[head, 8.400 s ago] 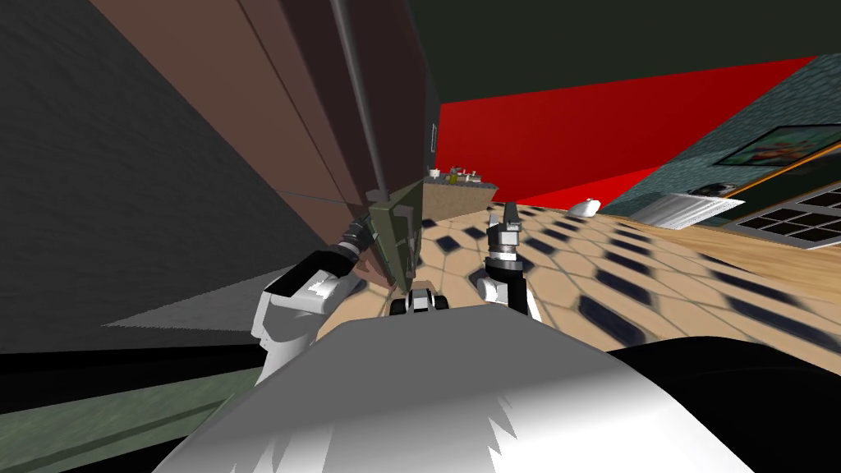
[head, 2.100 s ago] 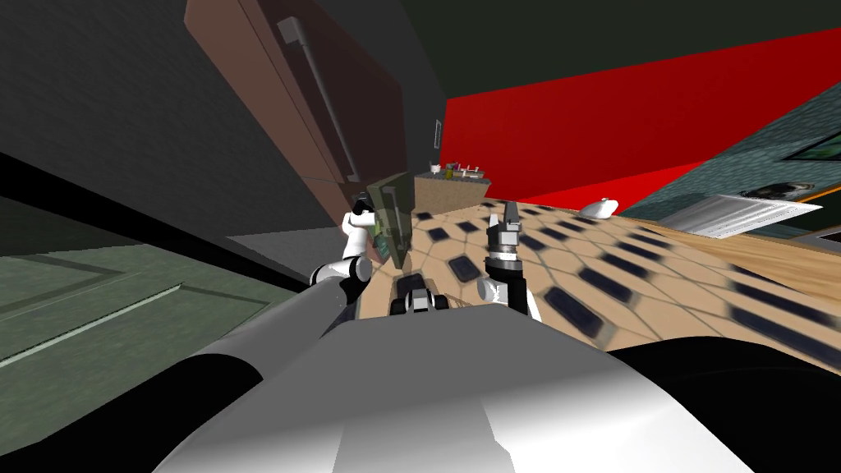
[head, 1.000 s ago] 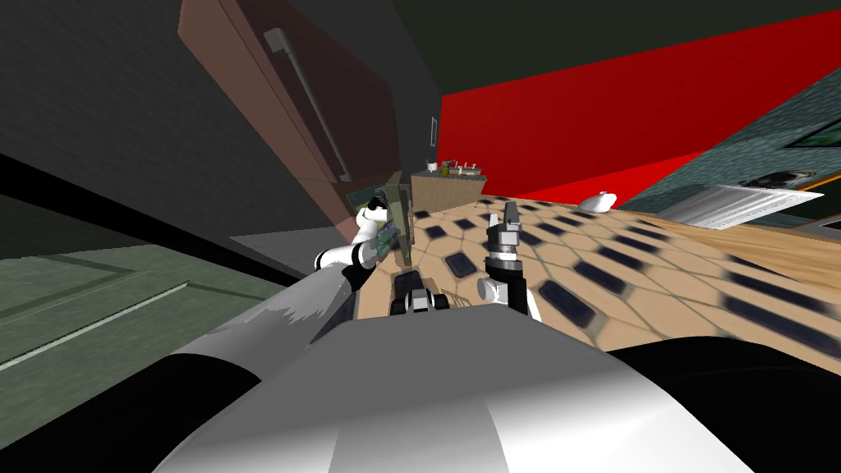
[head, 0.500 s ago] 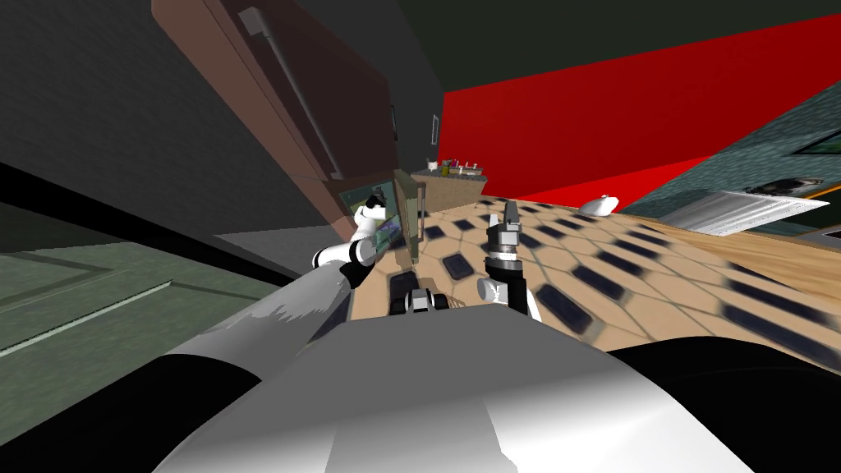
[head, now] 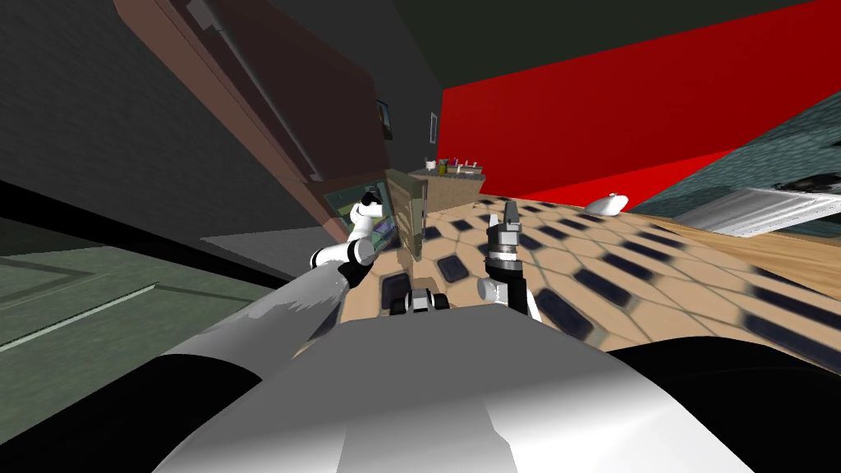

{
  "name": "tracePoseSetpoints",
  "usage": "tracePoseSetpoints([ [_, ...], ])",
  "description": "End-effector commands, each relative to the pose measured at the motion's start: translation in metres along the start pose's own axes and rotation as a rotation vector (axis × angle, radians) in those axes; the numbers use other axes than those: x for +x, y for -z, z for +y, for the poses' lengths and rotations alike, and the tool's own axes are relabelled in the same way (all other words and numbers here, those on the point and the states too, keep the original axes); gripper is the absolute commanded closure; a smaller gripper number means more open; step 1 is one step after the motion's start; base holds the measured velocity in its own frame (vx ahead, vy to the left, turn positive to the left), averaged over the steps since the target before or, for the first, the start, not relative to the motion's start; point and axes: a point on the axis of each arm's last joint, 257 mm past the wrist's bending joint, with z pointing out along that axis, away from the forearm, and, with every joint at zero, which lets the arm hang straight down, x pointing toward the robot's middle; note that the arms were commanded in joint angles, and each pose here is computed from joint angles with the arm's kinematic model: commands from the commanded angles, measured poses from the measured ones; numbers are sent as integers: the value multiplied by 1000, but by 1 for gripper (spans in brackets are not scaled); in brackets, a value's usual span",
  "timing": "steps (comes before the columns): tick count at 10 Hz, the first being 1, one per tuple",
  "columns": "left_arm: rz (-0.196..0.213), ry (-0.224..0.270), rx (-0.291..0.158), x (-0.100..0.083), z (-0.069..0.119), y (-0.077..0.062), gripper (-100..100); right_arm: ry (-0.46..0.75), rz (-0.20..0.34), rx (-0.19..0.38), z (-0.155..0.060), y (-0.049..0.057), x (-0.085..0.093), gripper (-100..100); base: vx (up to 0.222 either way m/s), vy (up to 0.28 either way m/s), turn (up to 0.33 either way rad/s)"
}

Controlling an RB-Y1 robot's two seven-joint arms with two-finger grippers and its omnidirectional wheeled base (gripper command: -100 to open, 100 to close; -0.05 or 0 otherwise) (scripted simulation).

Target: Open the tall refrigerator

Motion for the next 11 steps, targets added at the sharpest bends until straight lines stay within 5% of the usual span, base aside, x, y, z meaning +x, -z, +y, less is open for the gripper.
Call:
tracePoseSetpoints([
  [1, -22, -1, 13, -12, -12, -2, -100, 0, 0, 0, 0, 0, 0, 0, 52, -229, 38],
  [4, -29, -1, 19, -16, -16, -3, -100, 0, 0, 0, 0, 0, 0, 0, 48, -198, 25],
  [7, -42, -32, 26, -42, -21, -5, -100, 0, 0, 0, 0, 0, 0, 0, 13, -47, -32],
  [8, -37, -1, 26, -41, -21, -5, -100, 0, 0, 0, 0, 0, 0, 0, 10, -35, -14],
  [9, -47, -38, 28, -55, -23, -6, -100, 0, 0, 0, 0, 0, 0, 0, 14, -44, -36],
  [11, -41, -2, 28, -54, -23, -6, -100, 0, 0, 0, 0, 0, 0, 0, 8, -33, -8],
])
